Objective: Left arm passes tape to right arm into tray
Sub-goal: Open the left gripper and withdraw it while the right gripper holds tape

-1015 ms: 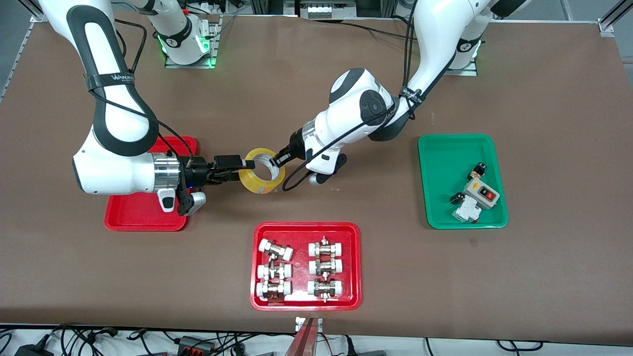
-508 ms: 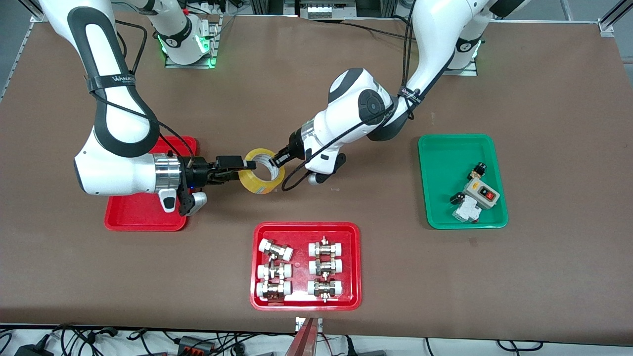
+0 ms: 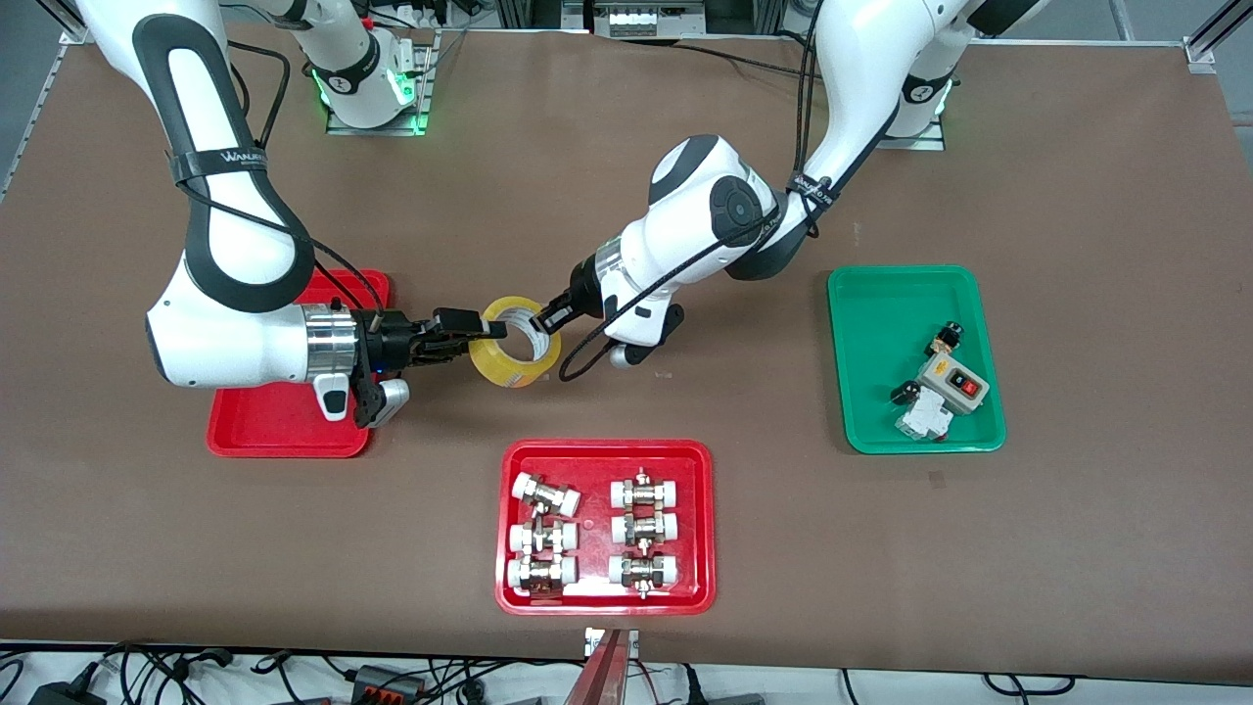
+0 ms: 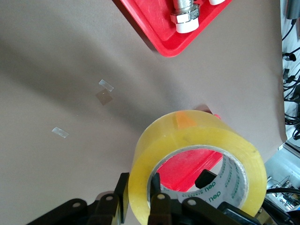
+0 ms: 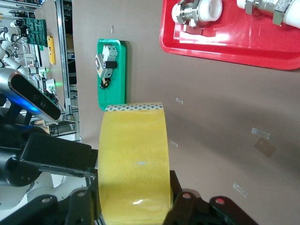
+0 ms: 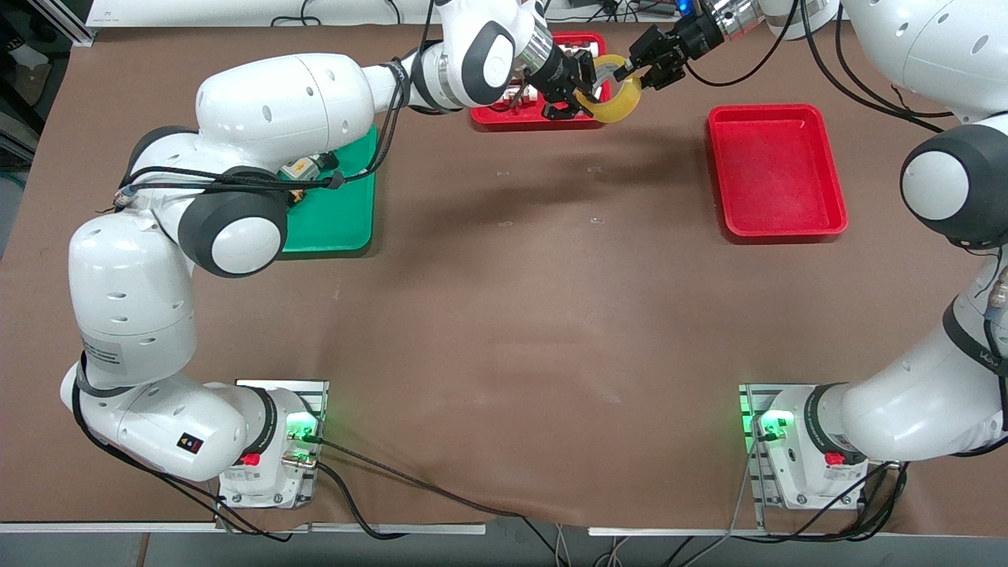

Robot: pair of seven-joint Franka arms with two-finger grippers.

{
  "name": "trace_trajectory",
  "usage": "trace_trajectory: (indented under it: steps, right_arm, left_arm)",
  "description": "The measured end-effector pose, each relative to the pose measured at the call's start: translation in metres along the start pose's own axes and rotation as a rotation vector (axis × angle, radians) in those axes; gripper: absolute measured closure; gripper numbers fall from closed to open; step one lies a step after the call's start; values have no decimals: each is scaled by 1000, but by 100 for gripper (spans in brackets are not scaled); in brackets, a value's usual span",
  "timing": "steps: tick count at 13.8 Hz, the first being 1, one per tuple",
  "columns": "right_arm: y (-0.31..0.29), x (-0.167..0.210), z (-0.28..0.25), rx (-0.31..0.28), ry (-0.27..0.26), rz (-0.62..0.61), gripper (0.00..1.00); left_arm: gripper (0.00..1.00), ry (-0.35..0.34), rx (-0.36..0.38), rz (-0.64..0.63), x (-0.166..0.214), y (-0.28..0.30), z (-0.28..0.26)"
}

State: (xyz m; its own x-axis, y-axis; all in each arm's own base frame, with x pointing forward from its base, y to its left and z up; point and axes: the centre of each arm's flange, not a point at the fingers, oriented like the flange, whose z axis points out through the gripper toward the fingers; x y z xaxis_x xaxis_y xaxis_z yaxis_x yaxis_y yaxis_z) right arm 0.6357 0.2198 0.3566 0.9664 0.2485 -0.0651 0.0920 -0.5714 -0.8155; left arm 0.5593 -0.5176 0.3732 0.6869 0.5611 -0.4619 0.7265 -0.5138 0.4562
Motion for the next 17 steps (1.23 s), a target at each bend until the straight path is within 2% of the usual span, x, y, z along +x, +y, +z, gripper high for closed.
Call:
trace_trajectory:
  steps: [1,2,6,9,12,13,15,17]
  right_arm:
    - [0,0,0,1,0,0,46]
    - [0,0,1,2,-2,1,46]
    - [1,0,1,3,-5,3,46]
    - [2,0,2,3,-6,3,46]
    - [3,0,2,-1,-8,4,46]
    - [6,0,2,-17,-12,3,46]
    - [22,-1,-3,-90,-32,0,46]
    - [48,-1,-25,-134,-18,26,46]
  left_arm:
    - [76,1,-1,-1,1,0,-1]
    - [70,4,-7,-1,2,2,-3]
    - [30,39,-51,-16,44,14,-34]
    - [1,30,0,149,79,14,-62]
    - [0,0,80,284,96,13,-106]
    - [0,14,129,337,102,11,-127]
    - [0,59,258,436,109,4,-177]
    - [0,53,374,480,104,-5,-224]
